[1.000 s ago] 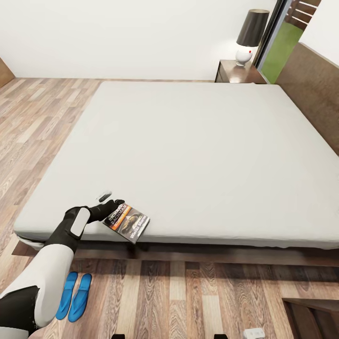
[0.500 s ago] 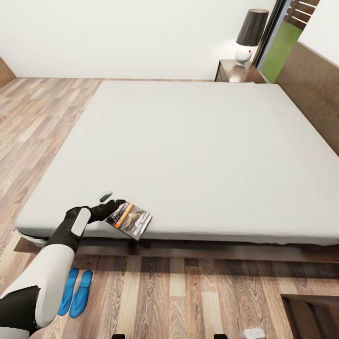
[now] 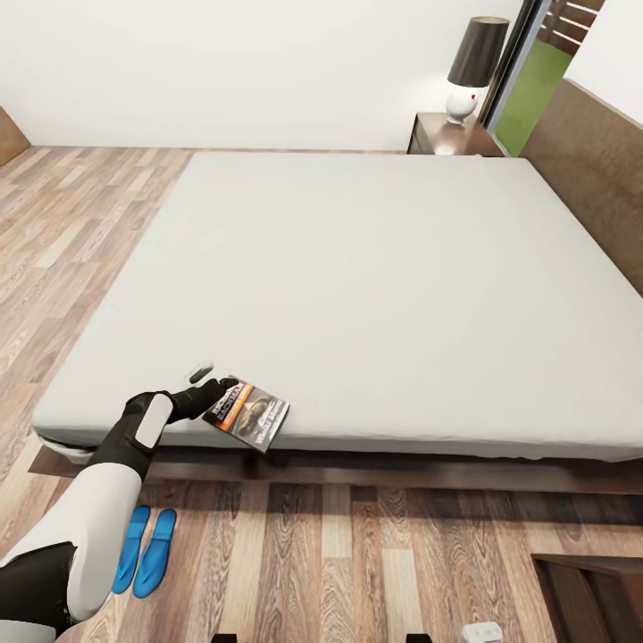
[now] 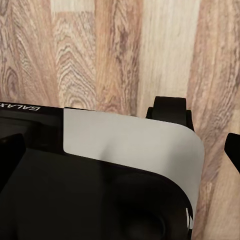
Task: In the bedroom, move the book from the bed onto either nightstand, and place the two sandals side by side next to the bed.
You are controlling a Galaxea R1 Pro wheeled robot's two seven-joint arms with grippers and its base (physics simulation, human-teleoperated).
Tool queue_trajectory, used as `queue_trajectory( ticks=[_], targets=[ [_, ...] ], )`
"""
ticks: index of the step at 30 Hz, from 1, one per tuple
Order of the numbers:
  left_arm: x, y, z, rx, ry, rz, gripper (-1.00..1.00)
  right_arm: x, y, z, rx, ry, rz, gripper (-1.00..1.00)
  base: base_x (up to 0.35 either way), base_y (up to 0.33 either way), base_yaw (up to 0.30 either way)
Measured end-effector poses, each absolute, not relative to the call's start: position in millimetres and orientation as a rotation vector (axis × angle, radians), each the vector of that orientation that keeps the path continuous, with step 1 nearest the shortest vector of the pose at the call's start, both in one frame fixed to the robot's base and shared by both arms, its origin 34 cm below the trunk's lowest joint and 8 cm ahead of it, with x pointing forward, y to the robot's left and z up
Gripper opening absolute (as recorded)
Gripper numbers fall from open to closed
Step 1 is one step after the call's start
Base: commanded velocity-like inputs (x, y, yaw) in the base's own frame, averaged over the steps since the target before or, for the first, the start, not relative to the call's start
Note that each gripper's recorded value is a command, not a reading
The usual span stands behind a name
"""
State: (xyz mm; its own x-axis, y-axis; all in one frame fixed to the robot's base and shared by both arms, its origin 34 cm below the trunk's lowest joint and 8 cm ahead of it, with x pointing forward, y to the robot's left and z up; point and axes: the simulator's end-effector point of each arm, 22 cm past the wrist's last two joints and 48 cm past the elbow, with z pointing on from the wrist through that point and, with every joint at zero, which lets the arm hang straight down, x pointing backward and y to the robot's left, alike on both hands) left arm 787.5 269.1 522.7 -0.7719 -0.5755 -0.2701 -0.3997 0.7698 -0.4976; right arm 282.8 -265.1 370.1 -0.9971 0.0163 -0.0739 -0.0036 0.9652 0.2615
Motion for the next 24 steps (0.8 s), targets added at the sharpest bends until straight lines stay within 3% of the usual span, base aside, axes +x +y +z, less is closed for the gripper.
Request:
queue_trajectory(
  ticks=[24],
  targets=[
    [787.4,269.9,522.6,-0.735,2.554,-0.581,1.00,283.2,-265.2,370.1,0.010,3.038,0.404,1.00,0.000,0.000,-0.013]
  ],
)
